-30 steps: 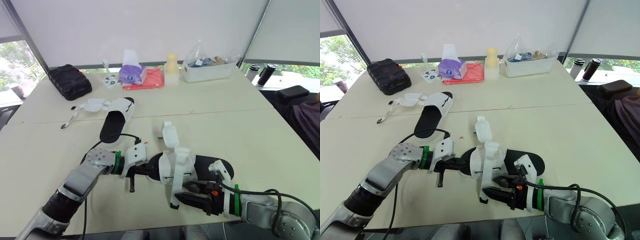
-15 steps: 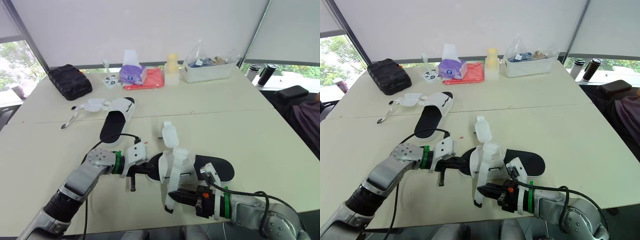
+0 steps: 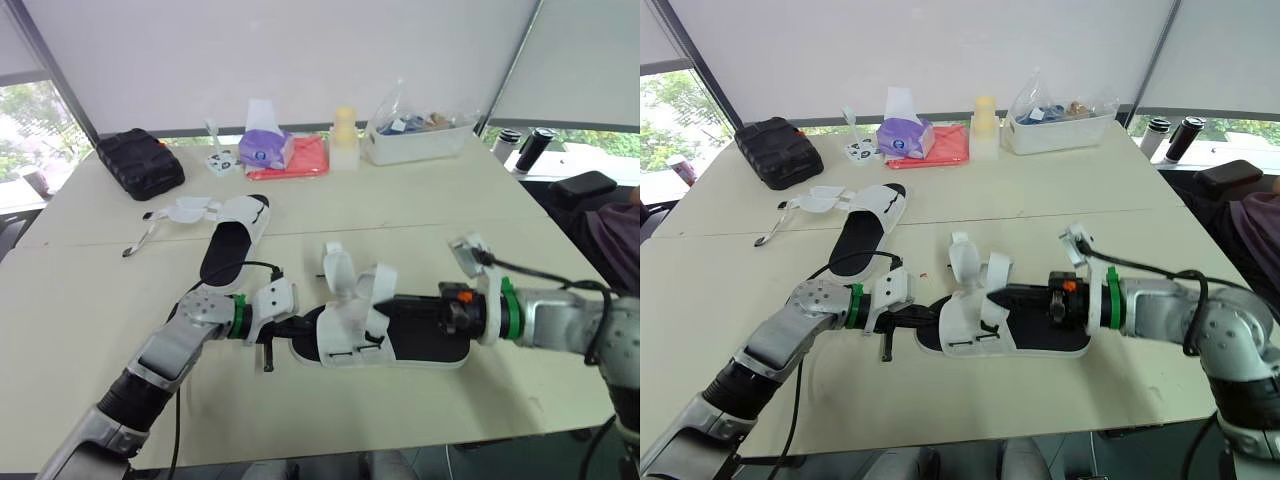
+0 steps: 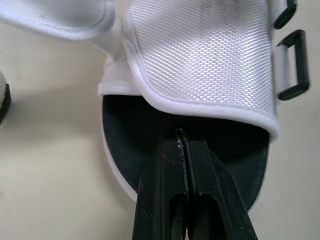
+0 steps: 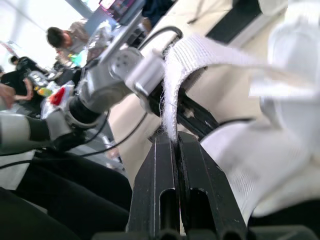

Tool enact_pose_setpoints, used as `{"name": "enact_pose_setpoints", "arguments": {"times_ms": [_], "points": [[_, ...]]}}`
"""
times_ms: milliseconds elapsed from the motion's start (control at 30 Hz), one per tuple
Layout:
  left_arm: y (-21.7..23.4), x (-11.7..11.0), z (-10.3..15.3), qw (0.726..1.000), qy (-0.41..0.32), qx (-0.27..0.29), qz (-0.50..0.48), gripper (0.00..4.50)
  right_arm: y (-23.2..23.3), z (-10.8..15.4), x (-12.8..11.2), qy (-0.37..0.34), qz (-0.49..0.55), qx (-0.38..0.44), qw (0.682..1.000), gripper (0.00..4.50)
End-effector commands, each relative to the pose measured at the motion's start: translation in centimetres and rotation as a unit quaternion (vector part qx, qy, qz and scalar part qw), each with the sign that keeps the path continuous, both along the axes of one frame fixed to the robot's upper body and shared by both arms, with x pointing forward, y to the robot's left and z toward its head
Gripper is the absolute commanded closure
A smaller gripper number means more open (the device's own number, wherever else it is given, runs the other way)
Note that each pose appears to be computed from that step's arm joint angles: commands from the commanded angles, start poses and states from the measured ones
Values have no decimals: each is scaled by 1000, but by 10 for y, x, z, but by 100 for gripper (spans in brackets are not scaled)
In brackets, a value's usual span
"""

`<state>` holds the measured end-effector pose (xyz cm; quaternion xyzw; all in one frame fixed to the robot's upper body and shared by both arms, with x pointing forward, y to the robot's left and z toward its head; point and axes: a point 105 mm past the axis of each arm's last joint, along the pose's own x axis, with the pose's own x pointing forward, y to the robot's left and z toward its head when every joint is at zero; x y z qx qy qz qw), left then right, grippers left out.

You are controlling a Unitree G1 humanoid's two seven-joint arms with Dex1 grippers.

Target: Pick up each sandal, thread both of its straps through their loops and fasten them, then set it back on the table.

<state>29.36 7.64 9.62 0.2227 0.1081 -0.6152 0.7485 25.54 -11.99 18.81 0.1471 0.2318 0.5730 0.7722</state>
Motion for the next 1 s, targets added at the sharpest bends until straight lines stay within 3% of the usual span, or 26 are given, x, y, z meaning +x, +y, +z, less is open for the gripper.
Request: {"name": "enact_pose_setpoints", "arguments": {"times_ms": [33, 500, 767, 1000], "points": [[0, 1, -8, 1000, -5, 18, -3, 450, 1, -3, 10, 12, 15, 0, 1000, 446], [-2, -3, -10, 1000, -6, 10, 3, 450, -4, -33, 11, 115, 56, -18, 992, 446], [-3, -4, -10, 1000, -6, 11, 4, 450, 3, -30, 22, 123, 33, 7, 992, 446], [-4, -4, -12, 1000, -6, 10, 4, 450, 0, -36, 20, 135, 29, -19, 990, 446]]}}
